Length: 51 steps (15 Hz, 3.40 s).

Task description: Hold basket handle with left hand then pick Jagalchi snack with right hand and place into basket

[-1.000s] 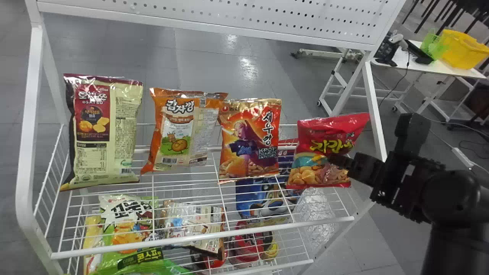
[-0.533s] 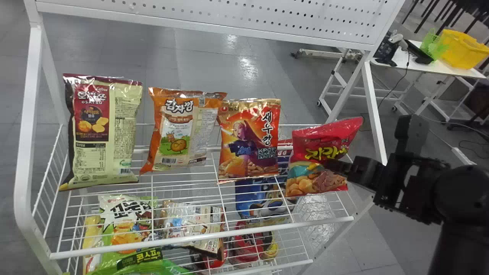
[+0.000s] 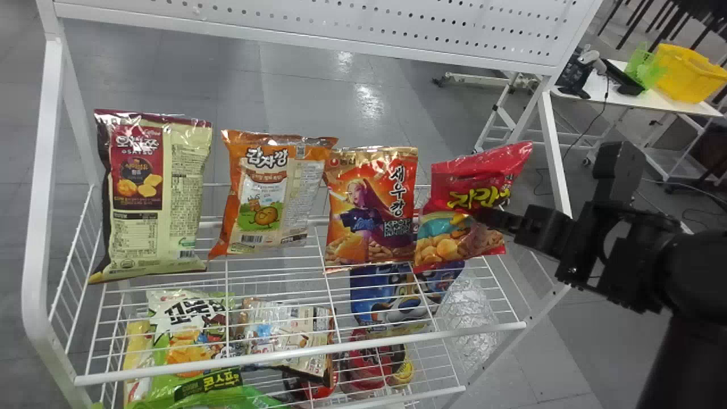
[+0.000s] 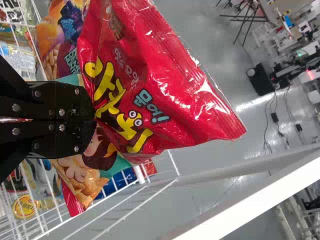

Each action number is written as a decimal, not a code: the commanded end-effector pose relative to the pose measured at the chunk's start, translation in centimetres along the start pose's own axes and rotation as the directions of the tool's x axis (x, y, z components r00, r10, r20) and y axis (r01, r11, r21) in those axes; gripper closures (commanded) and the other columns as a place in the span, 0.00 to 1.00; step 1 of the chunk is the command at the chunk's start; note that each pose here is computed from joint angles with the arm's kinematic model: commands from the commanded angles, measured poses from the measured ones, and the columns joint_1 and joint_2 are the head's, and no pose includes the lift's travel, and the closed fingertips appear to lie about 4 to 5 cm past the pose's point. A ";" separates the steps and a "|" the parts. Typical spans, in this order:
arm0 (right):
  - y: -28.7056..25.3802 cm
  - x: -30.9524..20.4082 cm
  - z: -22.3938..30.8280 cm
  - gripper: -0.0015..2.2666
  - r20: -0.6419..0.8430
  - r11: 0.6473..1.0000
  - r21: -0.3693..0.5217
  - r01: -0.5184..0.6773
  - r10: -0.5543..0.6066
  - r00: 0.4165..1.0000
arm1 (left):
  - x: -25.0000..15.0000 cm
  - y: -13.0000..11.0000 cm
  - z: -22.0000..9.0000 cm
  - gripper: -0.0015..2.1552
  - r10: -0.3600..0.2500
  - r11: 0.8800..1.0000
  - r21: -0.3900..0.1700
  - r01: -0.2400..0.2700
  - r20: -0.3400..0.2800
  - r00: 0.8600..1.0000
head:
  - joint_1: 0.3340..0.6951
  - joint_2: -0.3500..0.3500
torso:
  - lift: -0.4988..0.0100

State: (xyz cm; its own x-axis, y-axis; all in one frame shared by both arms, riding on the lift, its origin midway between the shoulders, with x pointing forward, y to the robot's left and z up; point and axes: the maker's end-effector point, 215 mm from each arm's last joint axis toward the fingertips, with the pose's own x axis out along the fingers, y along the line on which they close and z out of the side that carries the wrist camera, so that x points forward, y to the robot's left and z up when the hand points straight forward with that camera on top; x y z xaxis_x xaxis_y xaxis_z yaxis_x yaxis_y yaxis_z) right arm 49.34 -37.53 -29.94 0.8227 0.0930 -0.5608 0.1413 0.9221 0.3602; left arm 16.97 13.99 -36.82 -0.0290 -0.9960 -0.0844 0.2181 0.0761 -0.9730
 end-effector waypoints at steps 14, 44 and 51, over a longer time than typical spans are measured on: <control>10.7 -8.0 -7.3 0.99 -0.049 0.913 0.006 -0.408 0.407 0.912 | 0.0 -0.5 -0.2 1.00 -0.013 1.000 -0.007 0.013 0.009 1.000 | 1.00 0.10 | 0.96; 25.4 -11.4 -30.7 0.99 -0.416 0.574 0.454 -0.682 0.813 0.407 | -1.3 -1.9 2.3 1.00 -0.029 0.998 0.049 0.026 0.061 0.998 | 1.00 0.84 | 0.96; 26.0 -10.2 -33.9 0.00 -0.474 0.582 0.486 -0.652 0.802 0.362 | -1.8 -2.0 2.6 1.00 -0.021 0.998 0.055 0.017 0.068 0.997 | 1.00 1.00 | 0.96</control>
State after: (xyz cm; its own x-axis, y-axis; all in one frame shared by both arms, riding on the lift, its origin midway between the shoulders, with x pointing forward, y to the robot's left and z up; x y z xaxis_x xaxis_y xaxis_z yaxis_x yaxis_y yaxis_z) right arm 25.90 -1.67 -40.07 0.1497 0.9528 -0.2642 -0.1874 0.2897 0.9386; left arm 19.17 15.43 -34.40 0.0338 -0.9978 -0.0573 0.2703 0.0643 -0.9606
